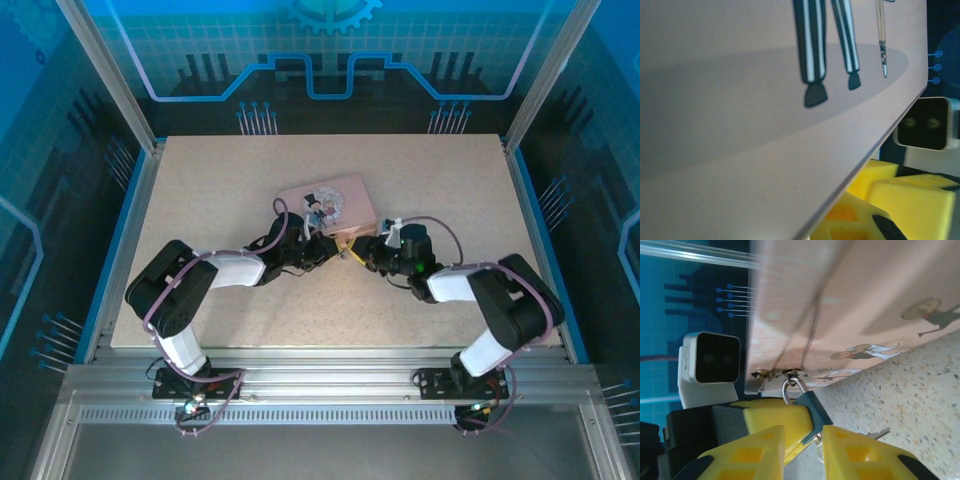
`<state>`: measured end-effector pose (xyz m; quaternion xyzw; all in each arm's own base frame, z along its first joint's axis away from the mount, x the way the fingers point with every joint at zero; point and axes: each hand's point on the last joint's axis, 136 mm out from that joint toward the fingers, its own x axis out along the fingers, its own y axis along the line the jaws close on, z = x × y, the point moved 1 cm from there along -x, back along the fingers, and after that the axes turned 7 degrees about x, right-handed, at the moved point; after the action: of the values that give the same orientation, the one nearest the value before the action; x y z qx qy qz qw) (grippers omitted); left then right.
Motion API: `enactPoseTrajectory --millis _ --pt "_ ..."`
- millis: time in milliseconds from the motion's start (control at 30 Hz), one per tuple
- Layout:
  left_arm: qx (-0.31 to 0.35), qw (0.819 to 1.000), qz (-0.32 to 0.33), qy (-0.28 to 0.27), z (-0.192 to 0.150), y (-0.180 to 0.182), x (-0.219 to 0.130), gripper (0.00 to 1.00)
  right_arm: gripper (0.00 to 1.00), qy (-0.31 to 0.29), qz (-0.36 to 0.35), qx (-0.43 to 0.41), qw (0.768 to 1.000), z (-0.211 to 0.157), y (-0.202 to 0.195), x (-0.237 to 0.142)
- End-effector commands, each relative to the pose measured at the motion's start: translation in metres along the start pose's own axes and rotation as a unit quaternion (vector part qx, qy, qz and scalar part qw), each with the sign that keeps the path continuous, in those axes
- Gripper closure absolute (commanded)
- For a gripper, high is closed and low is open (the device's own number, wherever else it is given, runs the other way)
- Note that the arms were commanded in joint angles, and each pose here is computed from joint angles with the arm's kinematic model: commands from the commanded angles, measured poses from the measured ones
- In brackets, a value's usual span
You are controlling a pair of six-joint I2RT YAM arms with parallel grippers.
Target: Unlock the padlock with the key
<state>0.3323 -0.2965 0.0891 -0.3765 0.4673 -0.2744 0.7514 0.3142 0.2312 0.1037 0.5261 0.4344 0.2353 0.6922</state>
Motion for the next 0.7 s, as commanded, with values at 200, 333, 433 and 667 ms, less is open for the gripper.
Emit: enactPoseTrajectory --millis 200,333,433,667 --pt "0.008 0.999 -0.015 0.037 -0.004 -0.028 -0.008 1.0 0.69 0.018 -0.153 -0.095 0.983 -0.015 -0.041 -0.038" --pt "0.014 0.999 -0.009 0.04 -0.004 -0.031 -0.012 1.0 0.69 0.016 -0.187 -0.156 0.97 -0.015 -0.037 -0.049" --pt "0.014 0.999 -0.007 0.044 -0.005 -0.031 -0.013 1.0 0.66 0.014 -0.198 -0.202 0.959 -0.016 -0.028 -0.054" --pt "0.013 0.999 -0.005 0.053 -0.007 -0.033 -0.014 1.0 0.6 0.026 -0.217 -0.279 0.935 -0.022 -0.017 -0.053"
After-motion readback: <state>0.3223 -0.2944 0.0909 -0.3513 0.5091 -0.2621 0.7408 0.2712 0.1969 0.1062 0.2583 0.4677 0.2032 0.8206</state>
